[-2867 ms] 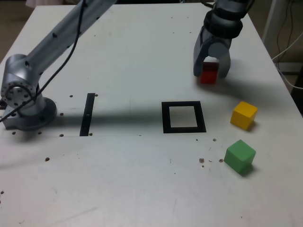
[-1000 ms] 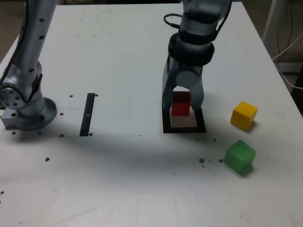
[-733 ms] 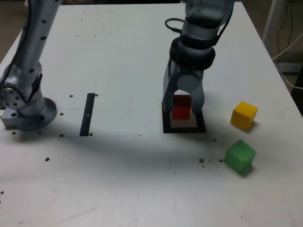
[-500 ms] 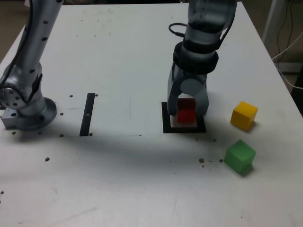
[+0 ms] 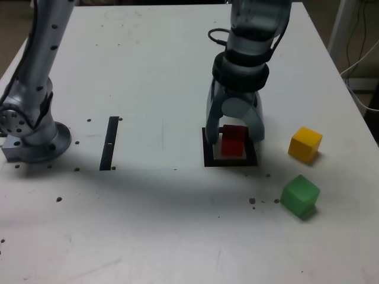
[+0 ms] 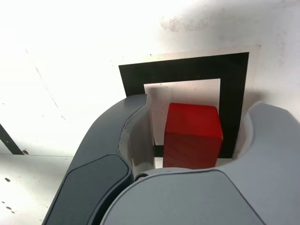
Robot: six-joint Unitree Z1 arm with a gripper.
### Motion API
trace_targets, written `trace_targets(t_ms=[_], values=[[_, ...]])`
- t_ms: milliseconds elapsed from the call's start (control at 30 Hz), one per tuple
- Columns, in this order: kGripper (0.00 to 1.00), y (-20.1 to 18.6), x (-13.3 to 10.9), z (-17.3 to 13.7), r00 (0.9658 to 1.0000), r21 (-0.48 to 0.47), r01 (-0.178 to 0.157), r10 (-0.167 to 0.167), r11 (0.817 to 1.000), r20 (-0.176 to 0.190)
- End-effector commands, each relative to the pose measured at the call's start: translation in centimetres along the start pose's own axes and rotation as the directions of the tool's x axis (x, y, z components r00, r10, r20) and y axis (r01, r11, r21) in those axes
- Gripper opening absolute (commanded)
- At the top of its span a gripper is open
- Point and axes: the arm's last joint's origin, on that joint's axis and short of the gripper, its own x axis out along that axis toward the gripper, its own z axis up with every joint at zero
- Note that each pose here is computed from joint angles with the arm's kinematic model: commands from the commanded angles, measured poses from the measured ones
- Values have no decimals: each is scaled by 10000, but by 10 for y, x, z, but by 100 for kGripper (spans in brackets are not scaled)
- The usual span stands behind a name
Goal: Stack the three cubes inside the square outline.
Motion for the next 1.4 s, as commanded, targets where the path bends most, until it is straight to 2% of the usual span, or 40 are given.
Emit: trace_targets(t_ms=[0, 200, 400, 633, 900, 1100, 1367], values=[[99, 0, -9, -6, 9998, -2, -117, 117, 9999, 161], [100, 3, -32, -14, 9975, -4, -581, 581, 9983, 410], [99, 4, -51, -10, 9950, 259, -818, 802, 9963, 594], [99, 6, -62, 11, 9939, 901, -841, 770, 9924, 787], [99, 6, -58, 45, 9939, 1759, -812, 666, 9810, 877], [99, 2, -58, 65, 9918, 2311, -914, 679, 9686, 1078], [99, -4, -46, 93, 9936, 2905, -882, 634, 9528, 937]])
